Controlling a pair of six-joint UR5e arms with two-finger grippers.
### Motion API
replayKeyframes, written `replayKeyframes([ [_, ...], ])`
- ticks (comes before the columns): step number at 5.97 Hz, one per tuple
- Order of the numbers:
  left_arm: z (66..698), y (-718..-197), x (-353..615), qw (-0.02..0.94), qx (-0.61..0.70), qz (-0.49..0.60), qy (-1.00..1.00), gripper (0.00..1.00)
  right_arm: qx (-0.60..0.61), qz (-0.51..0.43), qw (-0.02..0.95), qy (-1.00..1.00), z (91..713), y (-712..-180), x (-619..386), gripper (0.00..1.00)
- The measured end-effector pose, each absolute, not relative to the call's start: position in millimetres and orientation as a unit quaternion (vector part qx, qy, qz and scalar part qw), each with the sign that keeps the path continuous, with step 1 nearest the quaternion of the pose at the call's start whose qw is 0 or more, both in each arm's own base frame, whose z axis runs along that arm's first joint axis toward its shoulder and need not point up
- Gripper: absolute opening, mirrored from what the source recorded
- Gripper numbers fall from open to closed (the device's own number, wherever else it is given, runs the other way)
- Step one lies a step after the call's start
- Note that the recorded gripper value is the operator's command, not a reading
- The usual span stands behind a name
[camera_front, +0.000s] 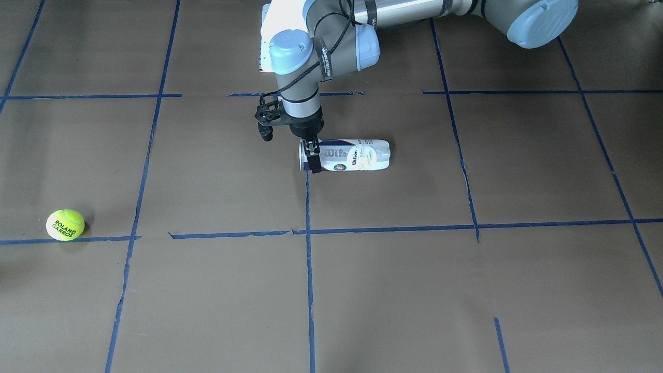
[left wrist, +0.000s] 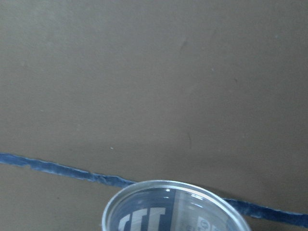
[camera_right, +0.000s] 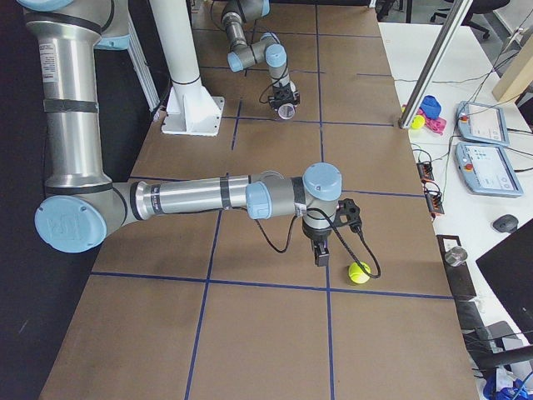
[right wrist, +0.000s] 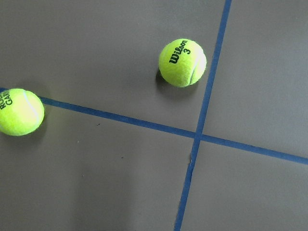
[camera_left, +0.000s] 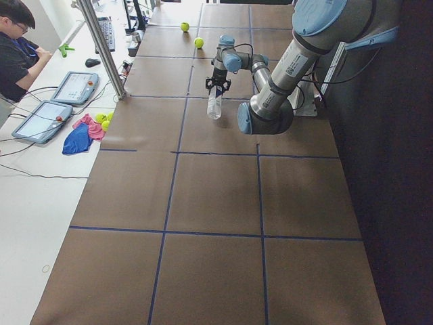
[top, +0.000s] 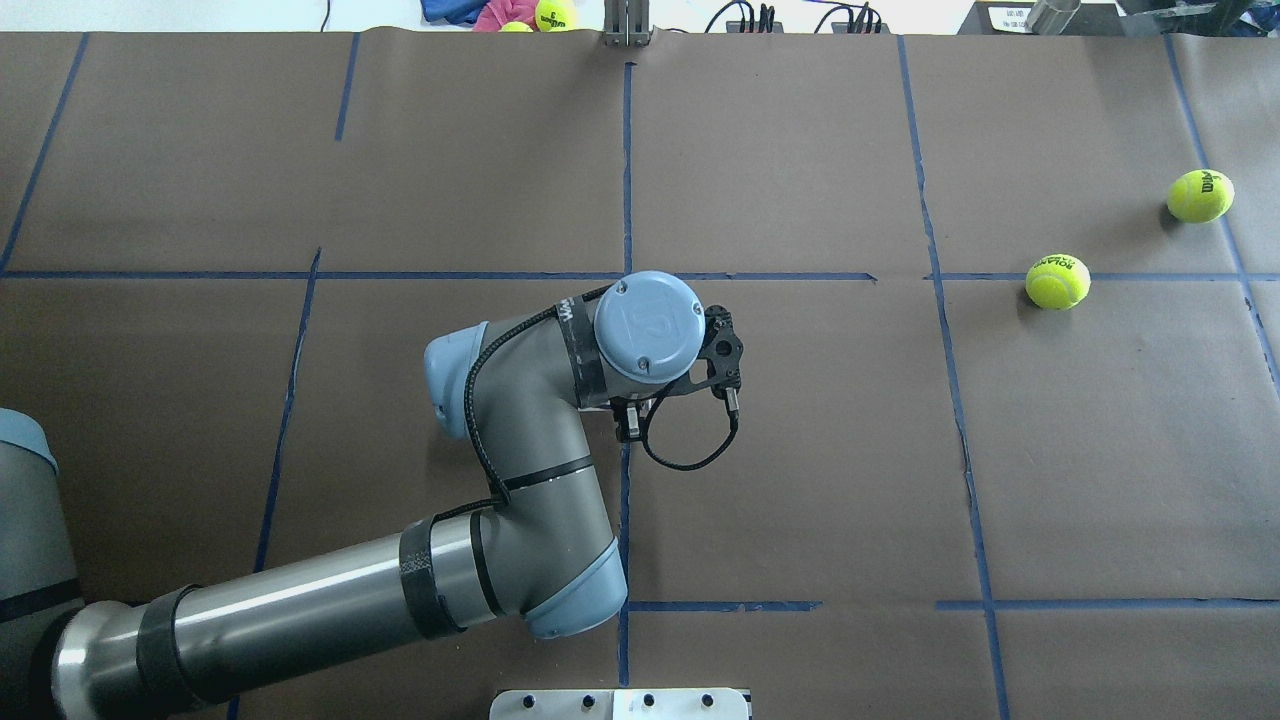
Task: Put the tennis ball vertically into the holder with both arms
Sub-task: 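Lift the can with the left gripper and turn it upright, open end up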
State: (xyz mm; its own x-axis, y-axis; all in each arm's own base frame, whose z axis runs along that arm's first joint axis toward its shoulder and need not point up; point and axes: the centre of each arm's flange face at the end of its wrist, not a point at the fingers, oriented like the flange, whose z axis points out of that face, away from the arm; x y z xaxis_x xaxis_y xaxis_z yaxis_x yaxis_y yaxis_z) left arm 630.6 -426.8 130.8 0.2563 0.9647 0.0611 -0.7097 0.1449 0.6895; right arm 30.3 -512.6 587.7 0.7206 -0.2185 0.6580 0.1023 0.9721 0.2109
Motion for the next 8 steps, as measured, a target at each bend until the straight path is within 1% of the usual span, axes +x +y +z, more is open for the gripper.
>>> replayKeyframes([
  [2, 61, -451, 567, 0.721, 0.372, 0.518, 0.268, 0.76, 0.081, -0.087, 0.924, -0.364, 587, -513, 30, 1.00],
  [5, -2, -463, 507, 0.664, 0.489, 0.380, 0.418, 0.78, 0.082, -0.087, 0.924, -0.364, 586, -512, 30, 1.00],
  [6, -1, -460, 494, 0.631, 0.521, 0.334, 0.467, 0.78, 0.082, -0.088, 0.924, -0.364, 586, -512, 30, 1.00],
  [8, 42, -450, 471, 0.554, 0.572, 0.263, 0.545, 0.78, 0.083, -0.088, 0.924, -0.364, 584, -513, 30, 1.00],
])
